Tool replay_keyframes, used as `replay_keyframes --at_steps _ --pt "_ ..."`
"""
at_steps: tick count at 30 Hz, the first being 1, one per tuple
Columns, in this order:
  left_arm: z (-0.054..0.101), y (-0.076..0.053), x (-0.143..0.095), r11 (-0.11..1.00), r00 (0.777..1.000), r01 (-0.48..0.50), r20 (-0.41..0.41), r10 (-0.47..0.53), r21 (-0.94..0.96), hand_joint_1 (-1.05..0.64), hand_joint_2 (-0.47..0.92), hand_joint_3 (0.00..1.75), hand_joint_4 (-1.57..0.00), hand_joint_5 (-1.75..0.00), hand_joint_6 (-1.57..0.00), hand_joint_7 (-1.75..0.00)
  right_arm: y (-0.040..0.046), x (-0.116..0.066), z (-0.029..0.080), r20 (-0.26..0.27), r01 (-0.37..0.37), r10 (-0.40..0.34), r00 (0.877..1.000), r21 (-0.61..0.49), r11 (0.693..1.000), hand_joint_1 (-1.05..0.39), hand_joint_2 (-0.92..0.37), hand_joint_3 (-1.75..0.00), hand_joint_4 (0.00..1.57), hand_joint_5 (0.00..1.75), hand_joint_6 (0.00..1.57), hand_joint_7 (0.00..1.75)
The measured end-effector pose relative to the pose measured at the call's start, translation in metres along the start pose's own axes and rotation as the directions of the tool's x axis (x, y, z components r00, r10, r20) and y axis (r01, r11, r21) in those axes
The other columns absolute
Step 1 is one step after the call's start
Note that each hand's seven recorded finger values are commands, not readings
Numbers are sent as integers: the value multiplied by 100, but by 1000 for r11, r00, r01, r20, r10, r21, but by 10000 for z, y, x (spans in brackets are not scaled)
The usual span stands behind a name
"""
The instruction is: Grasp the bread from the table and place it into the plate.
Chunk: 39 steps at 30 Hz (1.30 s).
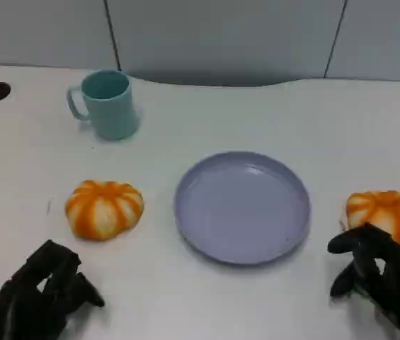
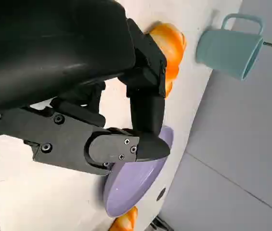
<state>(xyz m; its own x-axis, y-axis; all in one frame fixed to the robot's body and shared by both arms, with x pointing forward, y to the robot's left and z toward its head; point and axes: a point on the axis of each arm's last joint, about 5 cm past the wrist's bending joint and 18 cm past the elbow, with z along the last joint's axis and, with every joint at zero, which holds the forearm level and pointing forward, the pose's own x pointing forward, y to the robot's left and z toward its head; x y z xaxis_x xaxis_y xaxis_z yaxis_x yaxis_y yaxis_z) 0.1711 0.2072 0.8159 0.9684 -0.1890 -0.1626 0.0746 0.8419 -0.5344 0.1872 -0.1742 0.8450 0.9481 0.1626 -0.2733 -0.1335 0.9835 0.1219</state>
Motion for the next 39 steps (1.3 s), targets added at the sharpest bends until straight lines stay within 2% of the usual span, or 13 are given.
replay_keyframes --at_steps 15,21,25,28,30,31,32,33,35,36,37,38,39 --pt "13 -6 3 1000 1000 4 3 -4 1 -51 92 36 -69 -175 -47 -175 12 -17 13 -4 13 -13 1000 -1 1000 -26 -92 -56 51 173 41 148" --pt "75 -46 10 992 994 18 108 -32 127 -55 92 40 -70 -175 -46 -171 33 -22 7 -7 8 -8 1000 -2 1000 -27 -92 -56 52 174 41 148" --pt "251 -186 37 877 961 -33 257 -105 479 -53 92 46 -69 -175 -47 -168 54 -17 3 -6 3 -3 1000 5 1000 -27 -92 -56 52 174 41 149" --pt "454 -273 60 658 906 -110 347 -241 745 -49 92 42 -71 -175 -51 -168 73 -13 0 -4 0 0 1000 13 1000 -27 -92 -57 51 175 41 150" --pt "596 -322 112 515 858 -175 386 -338 839 -52 92 34 -70 -171 -59 -153 81 -11 -3 -4 -2 3 1000 17 1000 -28 -92 -56 52 175 41 150" --pt "665 -343 143 437 843 -206 386 -376 876 -53 92 30 -73 -164 -65 -138 86 -8 -4 -3 -4 4 1000 18 1000 -29 -92 -56 52 175 42 151" --pt "726 -357 168 354 834 -236 375 -404 905 -55 92 27 -75 -154 -70 -122 91 -5 -5 -2 -7 7 1000 19 1000 -29 -92 -55 53 175 42 151" --pt "775 -371 194 271 829 -262 360 -428 926 -56 92 25 -79 -137 -77 -98 95 -4 -6 -1 -8 8 1000 19 1000 -29 -92 -55 53 175 42 151" --pt "869 -409 248 89 822 -302 306 -481 949 -58 92 23 -83 -122 -85 -75 98 -3 -9 -1 -9 9 1000 20 1000 -29 -92 -55 53 175 42 151" --pt "926 -431 280 -5 819 -319 273 -504 948 -62 92 17 -63 -84 -74 -40 102 1 -8 0 -10 10 1000 21 1000 -29 -92 -55 53 175 42 151" --pt "983 -456 311 -79 822 -328 243 -516 941 -64 92 12 -55 -61 -70 -22 106 4 -8 1 -11 11 1000 22 1000 -29 -92 -55 53 175 42 151" --pt "1052 -481 344 -166 834 -322 197 -515 932 -65 92 7 -46 -38 -65 -9 110 7 -7 1 -12 12 1000 23 1000 -29 -92 -55 52 175 42 151" --pt "1113 -504 376 -234 851 -309 158 -501 922 -66 91 4 -40 -26 -59 -5 116 8 -7 1 -14 14 1000 24 1000 -29 -92 -56 52 175 41 151"
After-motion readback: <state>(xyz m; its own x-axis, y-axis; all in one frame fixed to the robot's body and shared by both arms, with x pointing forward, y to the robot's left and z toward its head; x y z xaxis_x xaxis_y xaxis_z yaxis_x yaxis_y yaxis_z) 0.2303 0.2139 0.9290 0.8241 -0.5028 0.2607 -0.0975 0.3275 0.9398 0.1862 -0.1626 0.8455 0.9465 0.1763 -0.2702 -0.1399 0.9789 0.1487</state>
